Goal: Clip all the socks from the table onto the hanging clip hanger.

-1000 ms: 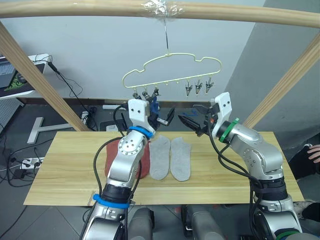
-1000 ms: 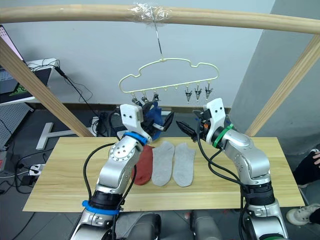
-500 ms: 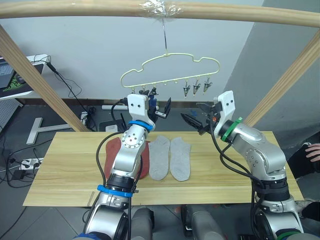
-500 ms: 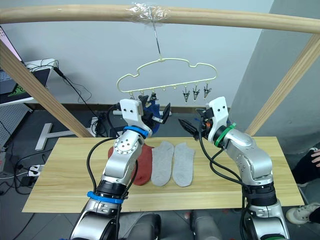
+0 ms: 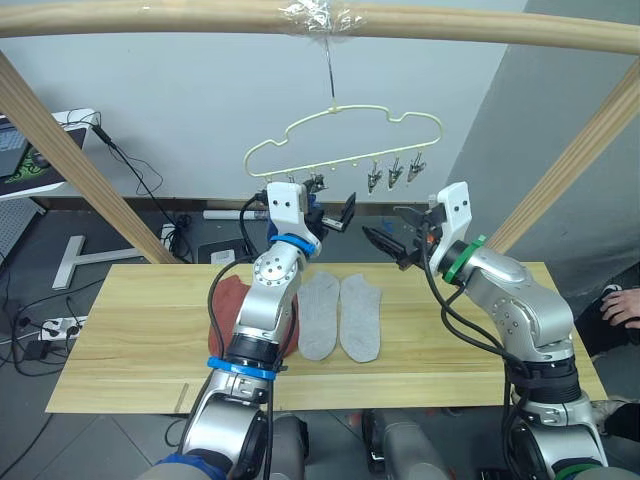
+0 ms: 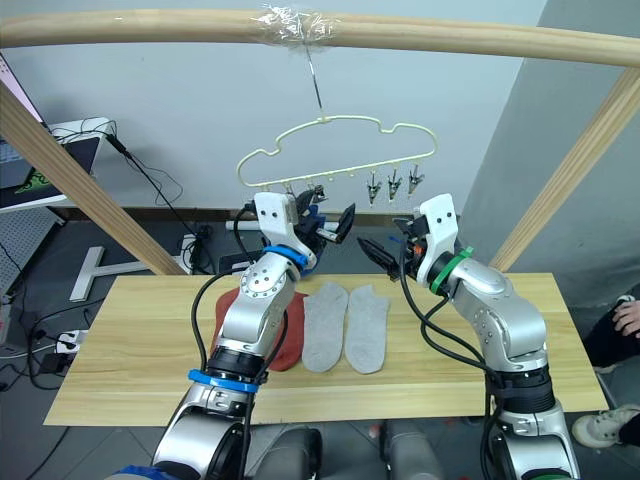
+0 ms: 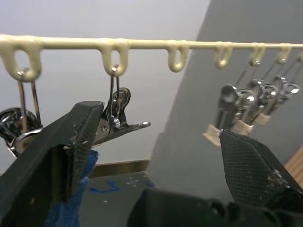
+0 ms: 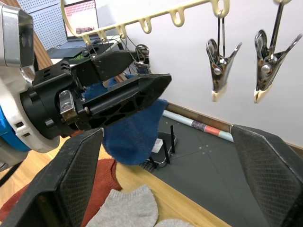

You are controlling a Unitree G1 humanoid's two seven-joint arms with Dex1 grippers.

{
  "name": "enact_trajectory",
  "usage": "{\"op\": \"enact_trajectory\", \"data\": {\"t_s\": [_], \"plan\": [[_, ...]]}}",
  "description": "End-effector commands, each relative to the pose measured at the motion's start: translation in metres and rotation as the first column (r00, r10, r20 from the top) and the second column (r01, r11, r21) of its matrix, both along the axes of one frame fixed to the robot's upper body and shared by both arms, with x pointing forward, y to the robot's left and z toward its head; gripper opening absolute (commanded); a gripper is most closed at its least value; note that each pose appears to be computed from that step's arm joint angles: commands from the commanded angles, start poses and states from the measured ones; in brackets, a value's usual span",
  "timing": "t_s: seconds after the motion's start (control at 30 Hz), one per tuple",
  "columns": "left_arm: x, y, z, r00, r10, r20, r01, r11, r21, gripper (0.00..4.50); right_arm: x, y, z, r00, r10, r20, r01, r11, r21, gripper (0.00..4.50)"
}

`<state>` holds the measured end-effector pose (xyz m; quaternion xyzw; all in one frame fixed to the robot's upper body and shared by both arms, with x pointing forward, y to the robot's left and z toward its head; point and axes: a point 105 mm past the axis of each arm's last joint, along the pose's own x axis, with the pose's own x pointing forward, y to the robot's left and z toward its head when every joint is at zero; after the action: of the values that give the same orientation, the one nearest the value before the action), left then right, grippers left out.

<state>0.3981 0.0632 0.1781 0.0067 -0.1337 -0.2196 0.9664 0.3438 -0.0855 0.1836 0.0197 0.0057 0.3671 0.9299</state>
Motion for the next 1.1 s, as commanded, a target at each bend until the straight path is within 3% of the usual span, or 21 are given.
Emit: {"op": "enact_trajectory", "data": {"t_s": [0.03,0.53,0.7,0.83,1.1], "plan": [[-0.004,-0.004,0.015,0.998,-0.036,0.052,0.037,0.999,-0.023,4.5,-0.005,-0.002,0.017,0.998,-0.002,0.067,0.001,1.0,0.012,4.46],[-0.019,0.0,0.007,0.998,-0.059,-0.007,0.058,0.993,-0.107,4.5,-0.008,0.005,0.023,0.996,0.038,0.086,-0.041,0.999,0.034,4.46],[-0.018,0.001,0.008,0.998,-0.057,-0.004,0.057,0.994,-0.094,4.5,-0.007,0.006,0.023,0.995,0.039,0.088,-0.042,0.999,0.033,4.46],[-0.01,0.017,0.009,0.999,0.041,0.018,-0.04,0.998,-0.042,4.5,-0.008,0.005,0.024,0.995,0.04,0.09,-0.043,0.999,0.031,4.46],[-0.012,0.025,0.005,0.995,0.092,0.035,-0.092,0.996,-0.009,4.5,-0.008,0.004,0.024,0.995,0.035,0.094,-0.038,0.999,0.029,4.46]]}}
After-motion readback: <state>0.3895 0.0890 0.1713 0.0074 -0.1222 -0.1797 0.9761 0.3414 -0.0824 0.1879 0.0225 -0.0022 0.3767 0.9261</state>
